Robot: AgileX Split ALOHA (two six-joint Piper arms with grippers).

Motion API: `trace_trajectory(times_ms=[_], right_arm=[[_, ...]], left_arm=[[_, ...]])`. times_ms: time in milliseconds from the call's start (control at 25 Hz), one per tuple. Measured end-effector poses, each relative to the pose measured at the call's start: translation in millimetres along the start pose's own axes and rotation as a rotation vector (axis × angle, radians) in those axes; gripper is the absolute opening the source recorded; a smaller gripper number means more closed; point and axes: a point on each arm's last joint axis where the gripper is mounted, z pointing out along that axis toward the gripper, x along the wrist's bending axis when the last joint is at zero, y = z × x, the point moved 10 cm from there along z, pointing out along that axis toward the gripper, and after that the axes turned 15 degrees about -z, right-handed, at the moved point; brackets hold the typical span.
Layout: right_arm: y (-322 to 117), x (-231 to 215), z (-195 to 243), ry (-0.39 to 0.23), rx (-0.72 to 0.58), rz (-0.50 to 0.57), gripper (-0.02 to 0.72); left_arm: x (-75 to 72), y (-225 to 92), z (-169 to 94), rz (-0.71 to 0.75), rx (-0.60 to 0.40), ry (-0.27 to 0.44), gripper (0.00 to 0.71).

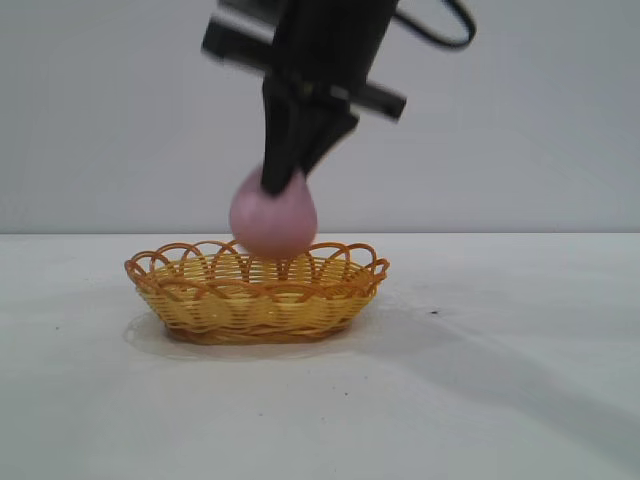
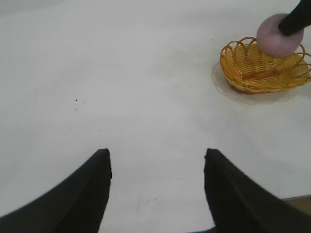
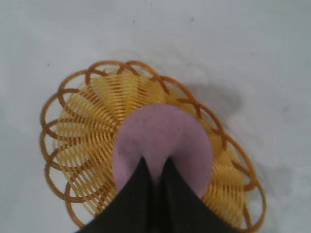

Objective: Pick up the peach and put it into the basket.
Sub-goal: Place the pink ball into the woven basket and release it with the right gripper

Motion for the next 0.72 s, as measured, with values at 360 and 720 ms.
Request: trace_trajectory(times_ms=[360, 720], right_arm=[[-6, 1, 13, 0.014, 0.023, 0.013, 0.061], [0, 5, -27, -0.012, 0.011, 0.011, 0.510]], left_arm=[[0.0, 0, 0, 0.000, 0.000, 0.000, 0.375], [0.0, 0, 0, 0.000, 0.000, 0.000, 0.375]])
